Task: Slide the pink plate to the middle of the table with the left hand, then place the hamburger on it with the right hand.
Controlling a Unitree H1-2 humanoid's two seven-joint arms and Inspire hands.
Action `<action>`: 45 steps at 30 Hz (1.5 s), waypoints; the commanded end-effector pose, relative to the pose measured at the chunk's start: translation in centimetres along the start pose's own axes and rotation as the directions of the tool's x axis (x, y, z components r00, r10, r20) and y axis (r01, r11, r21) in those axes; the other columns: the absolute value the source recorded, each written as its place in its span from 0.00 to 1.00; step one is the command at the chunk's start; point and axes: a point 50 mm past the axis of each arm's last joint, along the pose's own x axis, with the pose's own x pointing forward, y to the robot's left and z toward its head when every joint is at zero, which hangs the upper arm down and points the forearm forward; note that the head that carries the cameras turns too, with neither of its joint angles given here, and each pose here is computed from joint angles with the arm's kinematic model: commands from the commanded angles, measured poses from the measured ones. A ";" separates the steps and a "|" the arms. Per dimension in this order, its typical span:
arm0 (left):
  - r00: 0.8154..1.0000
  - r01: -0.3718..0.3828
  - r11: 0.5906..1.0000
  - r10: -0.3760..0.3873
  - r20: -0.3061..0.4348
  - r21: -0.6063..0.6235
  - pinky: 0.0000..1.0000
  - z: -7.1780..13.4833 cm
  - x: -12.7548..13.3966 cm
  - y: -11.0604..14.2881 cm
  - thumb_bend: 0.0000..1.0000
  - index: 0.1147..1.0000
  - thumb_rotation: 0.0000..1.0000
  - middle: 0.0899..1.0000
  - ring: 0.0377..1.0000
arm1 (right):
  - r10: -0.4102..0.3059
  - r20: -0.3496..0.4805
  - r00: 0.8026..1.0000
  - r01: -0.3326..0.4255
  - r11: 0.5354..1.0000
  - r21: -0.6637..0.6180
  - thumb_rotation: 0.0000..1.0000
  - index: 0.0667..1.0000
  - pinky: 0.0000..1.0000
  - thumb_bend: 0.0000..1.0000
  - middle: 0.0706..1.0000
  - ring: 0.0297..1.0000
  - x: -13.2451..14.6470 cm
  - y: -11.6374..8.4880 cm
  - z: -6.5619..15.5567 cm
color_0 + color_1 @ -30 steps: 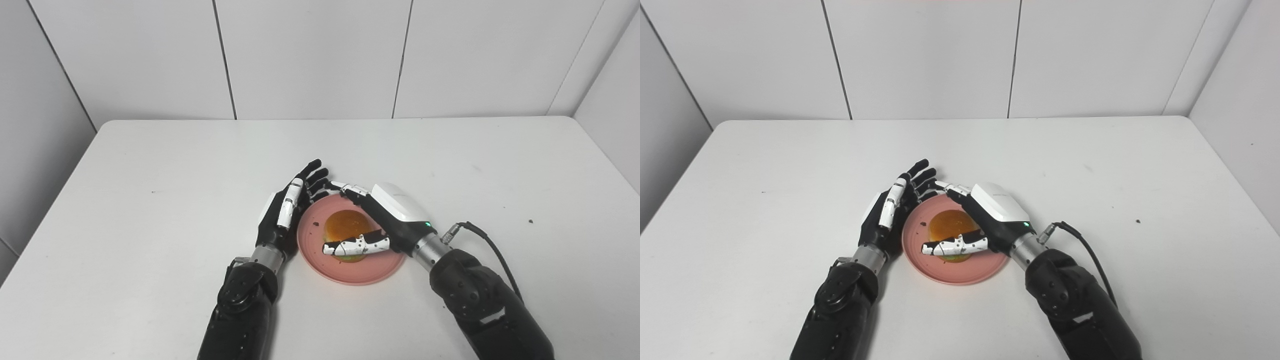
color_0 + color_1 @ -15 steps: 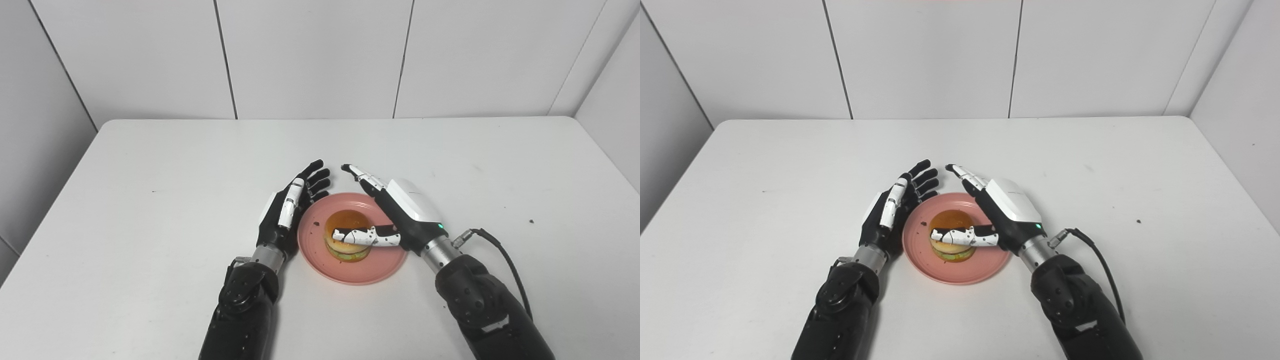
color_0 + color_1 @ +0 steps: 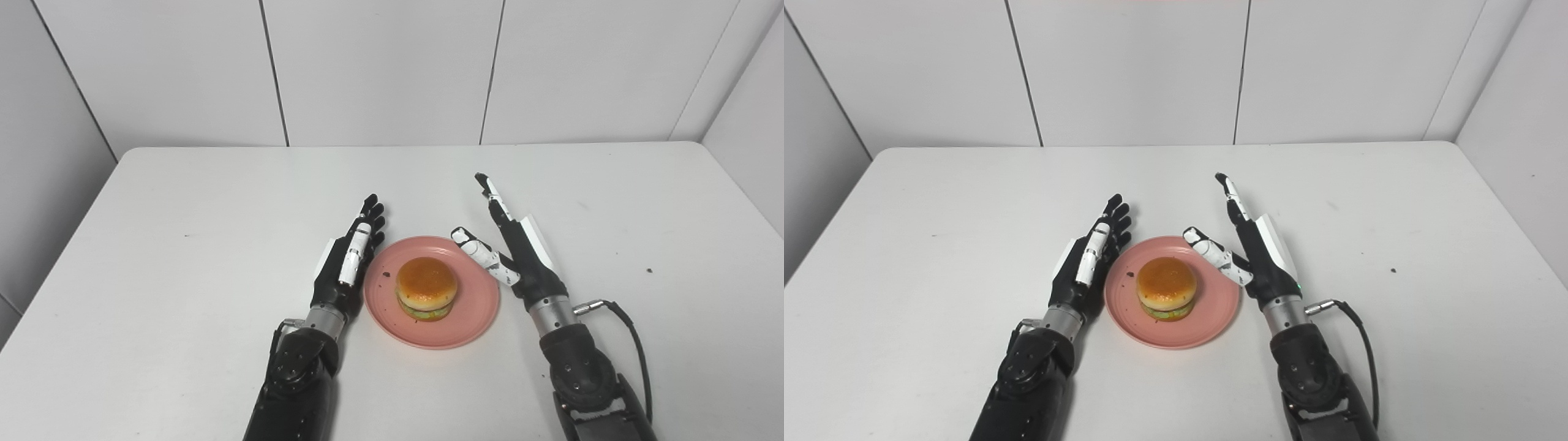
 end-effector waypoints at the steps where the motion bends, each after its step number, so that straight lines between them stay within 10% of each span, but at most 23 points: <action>1: 0.999 0.003 0.999 -0.004 0.037 0.036 1.00 0.5 -0.3 0.4 0.29 1.00 1.00 1.00 1.00 | -0.059 0.079 0.995 0.055 0.997 0.060 0.94 0.99 0.97 0.56 1.00 1.00 1.0 -0.4 1.5; 24: 0.994 -0.078 0.994 0.072 0.080 0.077 1.00 0.0 -0.9 0.3 0.39 1.00 1.00 1.00 1.00 | -0.051 -0.081 0.995 0.080 0.911 0.406 0.93 1.00 0.98 0.55 1.00 0.99 -0.1 -0.7 -1.1; 45: 0.980 -0.183 0.983 0.180 0.084 0.023 1.00 -0.5 -1.0 0.3 0.36 1.00 1.00 1.00 1.00 | -0.035 -0.140 0.990 0.095 0.889 0.448 0.95 1.00 1.00 0.51 1.00 1.00 -0.6 -0.7 -2.4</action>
